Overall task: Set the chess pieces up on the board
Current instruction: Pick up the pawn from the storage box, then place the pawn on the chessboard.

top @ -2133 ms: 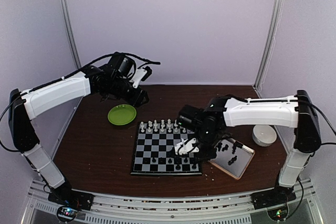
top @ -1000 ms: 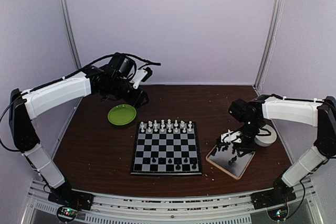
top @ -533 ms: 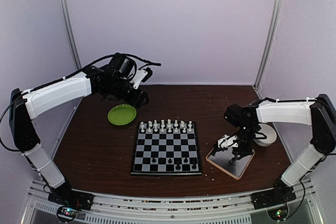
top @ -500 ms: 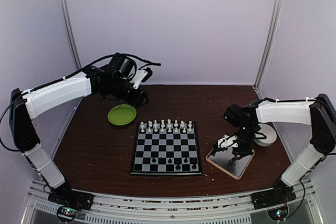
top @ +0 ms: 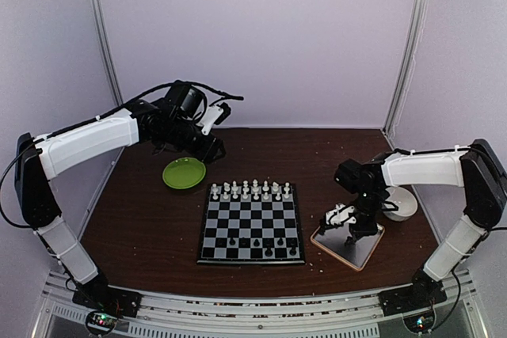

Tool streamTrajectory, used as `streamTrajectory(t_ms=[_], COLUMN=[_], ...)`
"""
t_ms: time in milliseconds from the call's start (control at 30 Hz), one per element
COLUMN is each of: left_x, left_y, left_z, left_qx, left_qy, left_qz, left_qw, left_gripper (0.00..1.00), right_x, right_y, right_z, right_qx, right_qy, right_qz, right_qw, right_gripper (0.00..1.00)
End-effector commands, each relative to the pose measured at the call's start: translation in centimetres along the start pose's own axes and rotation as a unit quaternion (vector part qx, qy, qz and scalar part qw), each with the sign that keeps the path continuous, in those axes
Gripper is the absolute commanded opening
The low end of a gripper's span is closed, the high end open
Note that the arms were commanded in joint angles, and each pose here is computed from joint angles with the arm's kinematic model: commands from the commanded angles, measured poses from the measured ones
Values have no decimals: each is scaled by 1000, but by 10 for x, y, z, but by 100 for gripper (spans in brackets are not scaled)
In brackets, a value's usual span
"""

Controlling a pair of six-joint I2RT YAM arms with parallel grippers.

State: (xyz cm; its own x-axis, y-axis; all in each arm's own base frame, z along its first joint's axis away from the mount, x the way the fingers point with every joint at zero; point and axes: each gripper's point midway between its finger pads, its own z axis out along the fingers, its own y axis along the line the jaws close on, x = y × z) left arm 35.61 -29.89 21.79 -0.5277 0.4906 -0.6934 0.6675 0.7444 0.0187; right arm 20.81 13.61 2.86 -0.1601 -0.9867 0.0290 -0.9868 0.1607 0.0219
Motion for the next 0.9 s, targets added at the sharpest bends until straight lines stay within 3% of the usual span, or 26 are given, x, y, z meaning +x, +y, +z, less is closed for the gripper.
streamTrajectory(t_ms=[0, 167, 467, 867], left_x=[-11, -11, -11, -16], left_y=[-1, -2, -3, 1], left_z=[0, -1, -1, -11], left_qx=[7, 9, 10, 0], left_qy=[-13, -14, -13, -24], left_qz=[6, 6, 5, 5], left_qw=[1000, 1000, 1000, 1000], left_gripper=[46, 46, 46, 46], right_x=[3, 6, -26, -151], right_y=[0, 0, 0, -10], right_z=[-2, -22, -59, -97], right_qx=[4, 18, 41, 67], right_qy=[11, 7, -32, -96], right_qz=[1, 1, -3, -69], right_qw=[1000, 1000, 999, 991], right_gripper=[5, 4, 4, 4])
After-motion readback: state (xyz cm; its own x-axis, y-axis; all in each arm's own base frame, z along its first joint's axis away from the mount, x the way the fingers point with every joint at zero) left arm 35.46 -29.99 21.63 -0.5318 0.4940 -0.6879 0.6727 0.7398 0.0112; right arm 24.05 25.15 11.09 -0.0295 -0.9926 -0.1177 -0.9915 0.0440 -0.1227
